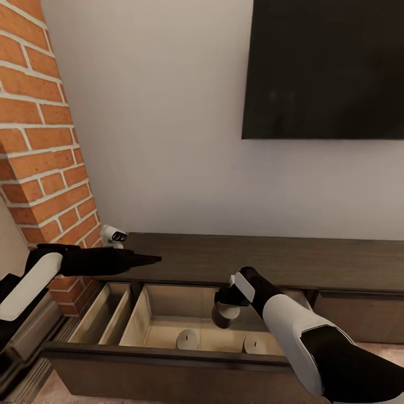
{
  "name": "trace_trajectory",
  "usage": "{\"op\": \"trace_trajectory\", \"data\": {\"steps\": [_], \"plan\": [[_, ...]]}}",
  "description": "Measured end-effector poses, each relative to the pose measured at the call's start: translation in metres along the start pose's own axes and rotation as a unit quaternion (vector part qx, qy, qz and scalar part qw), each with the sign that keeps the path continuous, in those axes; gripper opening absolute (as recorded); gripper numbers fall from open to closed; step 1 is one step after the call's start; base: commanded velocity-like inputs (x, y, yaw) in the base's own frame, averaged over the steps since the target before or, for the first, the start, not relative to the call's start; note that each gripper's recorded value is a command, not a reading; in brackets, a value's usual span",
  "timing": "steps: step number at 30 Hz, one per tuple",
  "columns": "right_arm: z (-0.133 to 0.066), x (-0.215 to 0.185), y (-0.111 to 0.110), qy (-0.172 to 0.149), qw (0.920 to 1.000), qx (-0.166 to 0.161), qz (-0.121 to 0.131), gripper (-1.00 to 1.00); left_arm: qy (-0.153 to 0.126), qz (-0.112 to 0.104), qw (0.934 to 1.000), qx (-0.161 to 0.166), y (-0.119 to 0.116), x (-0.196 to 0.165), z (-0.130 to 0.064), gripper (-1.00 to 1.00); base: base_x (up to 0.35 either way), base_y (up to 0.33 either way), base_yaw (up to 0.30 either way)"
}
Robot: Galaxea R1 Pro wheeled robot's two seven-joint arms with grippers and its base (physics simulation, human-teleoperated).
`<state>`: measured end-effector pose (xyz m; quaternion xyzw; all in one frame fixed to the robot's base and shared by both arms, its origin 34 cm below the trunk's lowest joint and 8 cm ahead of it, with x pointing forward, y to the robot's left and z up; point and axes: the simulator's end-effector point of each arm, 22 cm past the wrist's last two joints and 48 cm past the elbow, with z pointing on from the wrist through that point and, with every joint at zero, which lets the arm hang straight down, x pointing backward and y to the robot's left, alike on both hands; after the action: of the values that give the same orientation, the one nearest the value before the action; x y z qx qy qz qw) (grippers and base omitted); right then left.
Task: Place each of the two pumpkins and all three candles from the living room inside a cabinet in the living room (use any cabinet), then make sure every cabinet is closed, and position the cauldron so it is next to a table in the living room.
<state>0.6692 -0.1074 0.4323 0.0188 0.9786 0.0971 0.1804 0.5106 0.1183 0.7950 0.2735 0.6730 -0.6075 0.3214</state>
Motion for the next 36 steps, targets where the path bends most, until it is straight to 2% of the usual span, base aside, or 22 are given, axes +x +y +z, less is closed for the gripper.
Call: {"op": "trace_trajectory", "data": {"steps": [31, 36], "plan": [[0.066, 0.039, -0.015, 0.058, 0.9982, 0.005, 0.012, -1.0, 0.007, -0.063, 0.998, 0.0, 0.063, 0.024, 0.007, 1.0, 0.0, 0.0, 0.0], [0.066, 0.037, -0.015, 0.054, 0.9985, 0.007, 0.01, -1.0, 0.007, -0.063, 0.998, 0.001, 0.062, 0.024, 0.006, 1.0, 0.0, 0.0, 0.0]]}}
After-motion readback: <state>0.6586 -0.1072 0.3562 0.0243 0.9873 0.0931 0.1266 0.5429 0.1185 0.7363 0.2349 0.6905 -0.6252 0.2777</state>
